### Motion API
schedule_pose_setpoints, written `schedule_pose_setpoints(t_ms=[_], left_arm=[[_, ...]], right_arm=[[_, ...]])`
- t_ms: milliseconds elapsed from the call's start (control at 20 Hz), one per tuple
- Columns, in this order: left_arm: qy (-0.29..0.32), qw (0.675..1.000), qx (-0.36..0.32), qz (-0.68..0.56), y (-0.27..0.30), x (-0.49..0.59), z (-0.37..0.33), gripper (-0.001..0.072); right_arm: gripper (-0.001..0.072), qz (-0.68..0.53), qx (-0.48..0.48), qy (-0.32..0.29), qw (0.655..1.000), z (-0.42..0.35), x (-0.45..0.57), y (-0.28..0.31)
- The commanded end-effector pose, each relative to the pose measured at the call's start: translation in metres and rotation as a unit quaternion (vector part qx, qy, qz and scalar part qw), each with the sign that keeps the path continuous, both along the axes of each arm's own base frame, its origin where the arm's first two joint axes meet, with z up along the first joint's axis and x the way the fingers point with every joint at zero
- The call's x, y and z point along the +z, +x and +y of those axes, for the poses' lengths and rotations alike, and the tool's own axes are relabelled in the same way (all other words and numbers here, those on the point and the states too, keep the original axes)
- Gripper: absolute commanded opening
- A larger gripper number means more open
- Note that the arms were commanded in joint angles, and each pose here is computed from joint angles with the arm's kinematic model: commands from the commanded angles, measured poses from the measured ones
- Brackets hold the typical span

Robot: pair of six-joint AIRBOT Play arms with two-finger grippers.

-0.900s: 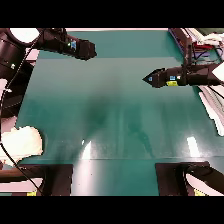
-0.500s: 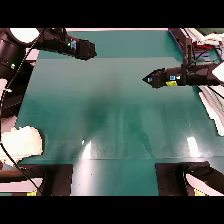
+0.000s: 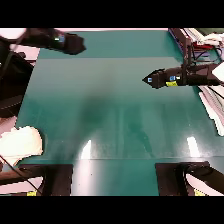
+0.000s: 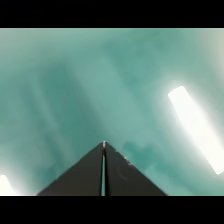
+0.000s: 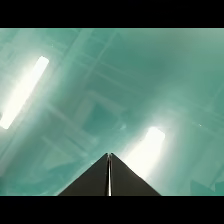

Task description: Fold the shirts.

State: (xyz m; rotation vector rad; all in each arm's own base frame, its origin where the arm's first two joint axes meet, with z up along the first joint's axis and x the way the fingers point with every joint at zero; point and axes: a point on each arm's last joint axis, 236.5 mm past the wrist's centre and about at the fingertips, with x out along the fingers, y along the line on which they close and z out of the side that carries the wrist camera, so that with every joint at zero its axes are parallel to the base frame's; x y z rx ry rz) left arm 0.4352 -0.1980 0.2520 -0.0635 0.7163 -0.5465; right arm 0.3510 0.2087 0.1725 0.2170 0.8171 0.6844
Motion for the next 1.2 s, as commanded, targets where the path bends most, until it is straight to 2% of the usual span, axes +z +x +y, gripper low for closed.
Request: schedule_pose_setpoints(t_ms=[0, 200, 350, 400, 450, 500, 550, 700, 750, 800, 850, 900, 1050, 1100, 1150], left_arm=[[0.092, 0.992, 0.064, 0.063, -0.050, -0.016, 0.092, 0.0025], [0.177, 0.960, 0.189, 0.105, -0.119, -0.059, 0.197, 0.0025], [0.246, 0.905, 0.256, 0.233, -0.186, -0.141, 0.259, 0.0028], [0.260, 0.887, 0.268, 0.271, -0.203, -0.166, 0.273, 0.0161], [0.264, 0.873, 0.277, 0.303, -0.216, -0.191, 0.281, 0.0500], [0.262, 0.860, 0.293, 0.325, -0.225, -0.215, 0.289, 0.0702], [0.260, 0.854, 0.298, 0.338, -0.232, -0.237, 0.292, 0.0703], [0.259, 0.849, 0.298, 0.351, -0.242, -0.280, 0.295, 0.0702], [0.259, 0.849, 0.298, 0.351, -0.244, -0.287, 0.294, 0.0679], [0.258, 0.849, 0.297, 0.352, -0.245, -0.290, 0.294, 0.0506], [0.258, 0.850, 0.297, 0.351, -0.244, -0.289, 0.294, 0.0277], [0.258, 0.850, 0.298, 0.349, -0.243, -0.288, 0.294, 0.0174], [0.253, 0.851, 0.309, 0.340, -0.237, -0.280, 0.296, 0.0171], [0.248, 0.854, 0.316, 0.332, -0.232, -0.272, 0.296, 0.0022], [0.235, 0.862, 0.321, 0.315, -0.220, -0.258, 0.294, 0.0024]], right_arm=[[0.0019, -0.006, -0.005, 0.002, 1.000, -0.001, 0.002, 0.003], [0.0019, -0.009, -0.007, 0.003, 1.000, -0.001, 0.003, 0.005], [0.0019, -0.011, -0.009, 0.003, 1.000, -0.001, 0.003, 0.006], [0.0019, -0.011, -0.009, 0.004, 1.000, -0.001, 0.003, 0.006], [0.0019, -0.011, -0.009, 0.003, 1.000, -0.001, 0.003, 0.006], [0.0018, -0.011, -0.009, 0.003, 1.000, -0.001, 0.003, 0.006], [0.0018, -0.011, -0.009, 0.003, 1.000, -0.001, 0.003, 0.006], [0.0019, -0.011, -0.009, 0.004, 1.000, -0.001, 0.003, 0.006], [0.0019, -0.011, -0.009, 0.003, 1.000, -0.001, 0.003, 0.006], [0.0019, -0.011, -0.009, 0.003, 1.000, -0.001, 0.003, 0.006], [0.0019, -0.011, -0.009, 0.004, 1.000, -0.001, 0.003, 0.006], [0.0019, -0.011, -0.009, 0.004, 1.000, -0.001, 0.003, 0.006], [0.0019, -0.013, -0.009, 0.005, 1.000, -0.001, 0.005, 0.006], [0.0019, -0.015, -0.009, 0.005, 1.000, -0.001, 0.007, 0.007], [0.0019, -0.021, -0.009, 0.007, 1.000, -0.001, 0.013, 0.007]])
